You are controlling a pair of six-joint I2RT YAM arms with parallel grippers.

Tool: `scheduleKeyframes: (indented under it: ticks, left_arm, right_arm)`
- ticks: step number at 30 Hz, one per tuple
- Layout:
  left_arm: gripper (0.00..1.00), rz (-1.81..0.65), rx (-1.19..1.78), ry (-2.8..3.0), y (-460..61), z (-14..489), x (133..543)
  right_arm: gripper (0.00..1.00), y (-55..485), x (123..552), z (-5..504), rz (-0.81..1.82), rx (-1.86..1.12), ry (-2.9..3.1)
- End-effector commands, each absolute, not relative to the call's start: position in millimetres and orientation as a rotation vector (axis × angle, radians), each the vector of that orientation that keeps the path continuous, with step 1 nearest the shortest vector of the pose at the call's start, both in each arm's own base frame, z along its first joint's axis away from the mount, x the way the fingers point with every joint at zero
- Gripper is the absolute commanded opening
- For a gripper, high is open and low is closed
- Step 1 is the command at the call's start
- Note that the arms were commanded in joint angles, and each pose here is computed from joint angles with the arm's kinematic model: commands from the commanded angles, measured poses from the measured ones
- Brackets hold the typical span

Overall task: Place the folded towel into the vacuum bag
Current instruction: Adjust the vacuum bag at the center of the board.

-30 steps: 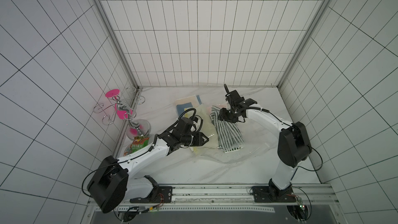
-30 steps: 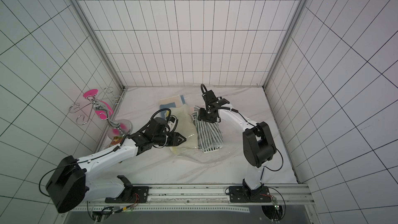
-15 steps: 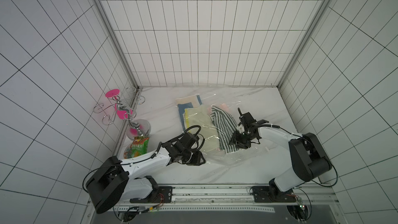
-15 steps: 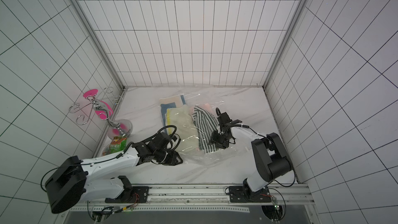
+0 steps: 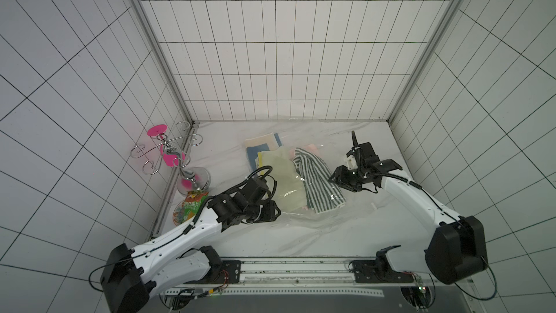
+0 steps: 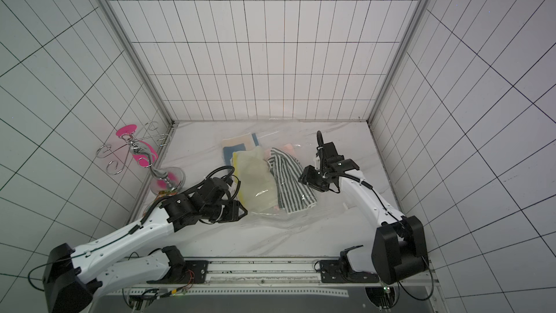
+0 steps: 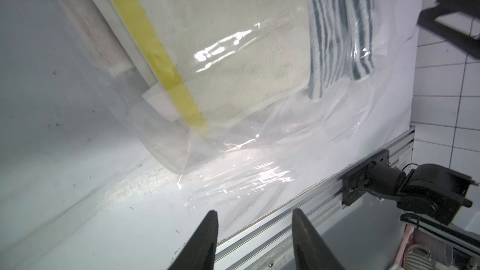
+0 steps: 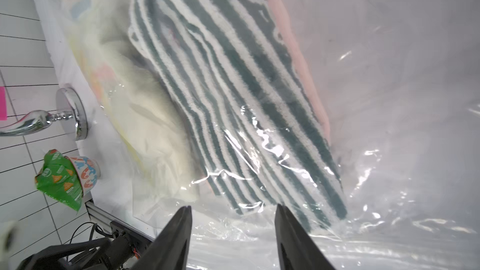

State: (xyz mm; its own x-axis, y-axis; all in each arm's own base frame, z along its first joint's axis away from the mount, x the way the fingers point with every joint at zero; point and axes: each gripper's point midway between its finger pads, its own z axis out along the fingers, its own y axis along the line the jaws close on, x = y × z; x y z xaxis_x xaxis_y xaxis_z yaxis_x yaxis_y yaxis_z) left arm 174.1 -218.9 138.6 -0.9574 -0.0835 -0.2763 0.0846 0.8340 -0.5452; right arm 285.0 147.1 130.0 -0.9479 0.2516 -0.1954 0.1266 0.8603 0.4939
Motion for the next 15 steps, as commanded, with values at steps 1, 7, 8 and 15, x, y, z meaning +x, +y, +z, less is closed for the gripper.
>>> scheduleKeyframes:
  ticks: [1, 7, 8, 15]
  left_arm:
    - [0.56, -0.739, -0.168, 2.678, -195, 138, 197]
    - [0.62, -1.000, -0.280, 2.689, -208, 132, 195]
    - [0.62, -1.008, -0.296, 2.713, -210, 125, 186]
    - [0.62, -0.946, -0.462, 2.724, -188, 91, 156]
  right_arm:
    - [0.55, 143, 258, 98, 0.642, 0.296, 2.898]
    - [0.54, 155, 238, 72, 0.642, 0.289, 2.953]
    - [0.54, 156, 237, 69, 0.646, 0.294, 2.958]
    - [0.54, 159, 244, 60, 0.655, 0.324, 2.955]
